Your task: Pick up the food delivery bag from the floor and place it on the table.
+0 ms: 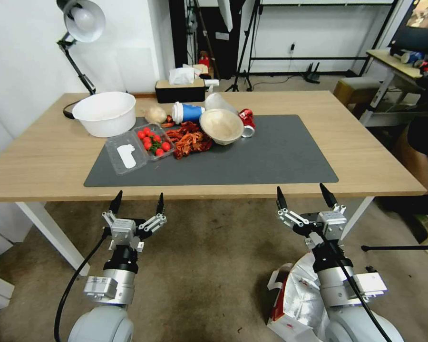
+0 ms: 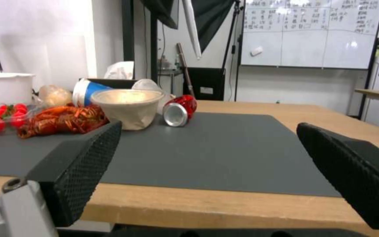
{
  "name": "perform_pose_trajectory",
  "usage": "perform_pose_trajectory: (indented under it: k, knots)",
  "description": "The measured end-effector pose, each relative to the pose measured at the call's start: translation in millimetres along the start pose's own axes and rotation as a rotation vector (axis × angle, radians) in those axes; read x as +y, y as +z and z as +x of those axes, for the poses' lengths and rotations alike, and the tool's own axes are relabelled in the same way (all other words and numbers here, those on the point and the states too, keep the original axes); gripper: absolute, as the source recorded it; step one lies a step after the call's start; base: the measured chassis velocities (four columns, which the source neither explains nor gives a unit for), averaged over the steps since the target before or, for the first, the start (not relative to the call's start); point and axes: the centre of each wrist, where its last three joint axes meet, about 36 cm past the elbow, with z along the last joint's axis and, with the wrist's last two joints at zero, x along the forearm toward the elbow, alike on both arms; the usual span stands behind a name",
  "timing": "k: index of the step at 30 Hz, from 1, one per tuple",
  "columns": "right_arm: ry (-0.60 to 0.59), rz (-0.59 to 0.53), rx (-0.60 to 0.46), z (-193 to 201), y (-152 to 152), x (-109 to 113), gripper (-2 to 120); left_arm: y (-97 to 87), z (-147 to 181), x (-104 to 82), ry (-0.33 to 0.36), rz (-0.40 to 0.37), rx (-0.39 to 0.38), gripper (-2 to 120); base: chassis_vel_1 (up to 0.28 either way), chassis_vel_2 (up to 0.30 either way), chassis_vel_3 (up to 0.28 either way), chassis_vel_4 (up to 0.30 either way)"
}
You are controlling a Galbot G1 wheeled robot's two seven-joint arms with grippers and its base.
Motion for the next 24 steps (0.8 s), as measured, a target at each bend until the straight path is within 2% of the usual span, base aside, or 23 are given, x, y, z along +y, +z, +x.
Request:
perform_pose_trajectory:
  k: [24]
  knots:
    - [0.009,-0.019,0.006,-1.0,-3.3,0.5,100,1.1,-2.3,1.7,0.010,-0.003,0.002,100,0.000,0.000,0.000,0.000]
